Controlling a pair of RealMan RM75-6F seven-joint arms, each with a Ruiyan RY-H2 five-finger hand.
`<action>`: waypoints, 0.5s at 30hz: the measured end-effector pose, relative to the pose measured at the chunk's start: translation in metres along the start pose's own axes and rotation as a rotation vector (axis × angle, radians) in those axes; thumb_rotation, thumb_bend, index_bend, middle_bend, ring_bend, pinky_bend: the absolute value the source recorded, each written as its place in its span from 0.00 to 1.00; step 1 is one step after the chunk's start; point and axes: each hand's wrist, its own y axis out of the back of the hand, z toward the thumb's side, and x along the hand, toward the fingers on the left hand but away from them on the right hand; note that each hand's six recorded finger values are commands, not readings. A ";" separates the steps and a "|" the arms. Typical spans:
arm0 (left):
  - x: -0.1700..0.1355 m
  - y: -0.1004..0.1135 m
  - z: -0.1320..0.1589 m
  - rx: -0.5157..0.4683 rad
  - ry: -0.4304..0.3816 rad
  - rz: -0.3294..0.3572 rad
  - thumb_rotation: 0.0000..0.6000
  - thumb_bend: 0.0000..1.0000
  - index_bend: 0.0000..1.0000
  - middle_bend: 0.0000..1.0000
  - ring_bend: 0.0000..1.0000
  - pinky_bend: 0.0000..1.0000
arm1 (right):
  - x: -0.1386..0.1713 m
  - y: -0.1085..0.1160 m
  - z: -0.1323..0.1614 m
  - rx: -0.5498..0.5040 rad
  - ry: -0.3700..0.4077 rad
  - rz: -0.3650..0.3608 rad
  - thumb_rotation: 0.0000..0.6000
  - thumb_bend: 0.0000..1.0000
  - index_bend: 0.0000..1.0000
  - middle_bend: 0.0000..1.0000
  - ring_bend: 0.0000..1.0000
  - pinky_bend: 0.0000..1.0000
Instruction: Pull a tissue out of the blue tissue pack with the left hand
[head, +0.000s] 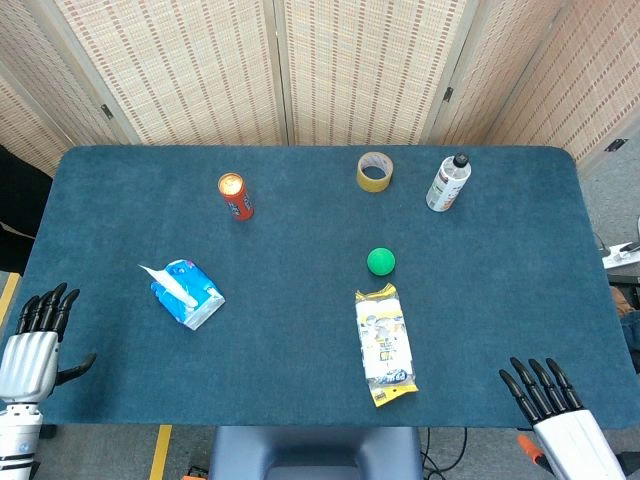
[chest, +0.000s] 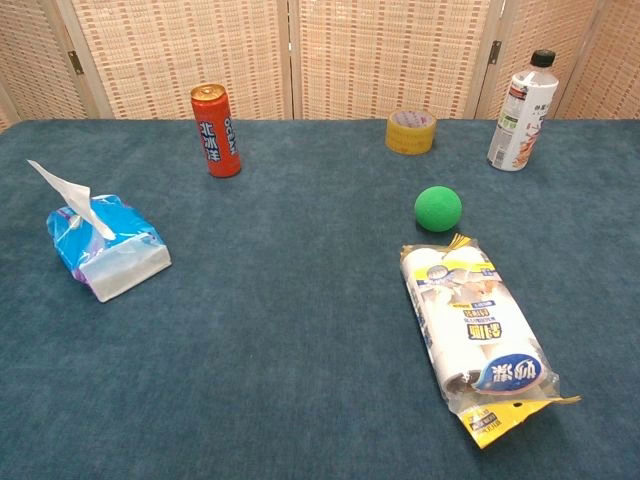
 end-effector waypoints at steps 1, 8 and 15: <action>0.000 0.000 0.000 0.001 -0.001 0.000 1.00 0.24 0.00 0.00 0.00 0.03 | 0.000 0.000 0.000 -0.001 0.001 0.000 1.00 0.02 0.00 0.00 0.00 0.00; 0.000 -0.001 0.003 0.004 -0.010 -0.005 1.00 0.24 0.00 0.00 0.00 0.03 | -0.001 -0.002 0.000 0.004 0.003 0.012 1.00 0.02 0.00 0.00 0.00 0.00; 0.007 -0.007 0.014 0.007 -0.052 -0.035 1.00 0.27 0.00 0.00 0.00 0.03 | -0.003 -0.005 0.001 0.006 0.001 0.025 1.00 0.02 0.00 0.00 0.00 0.00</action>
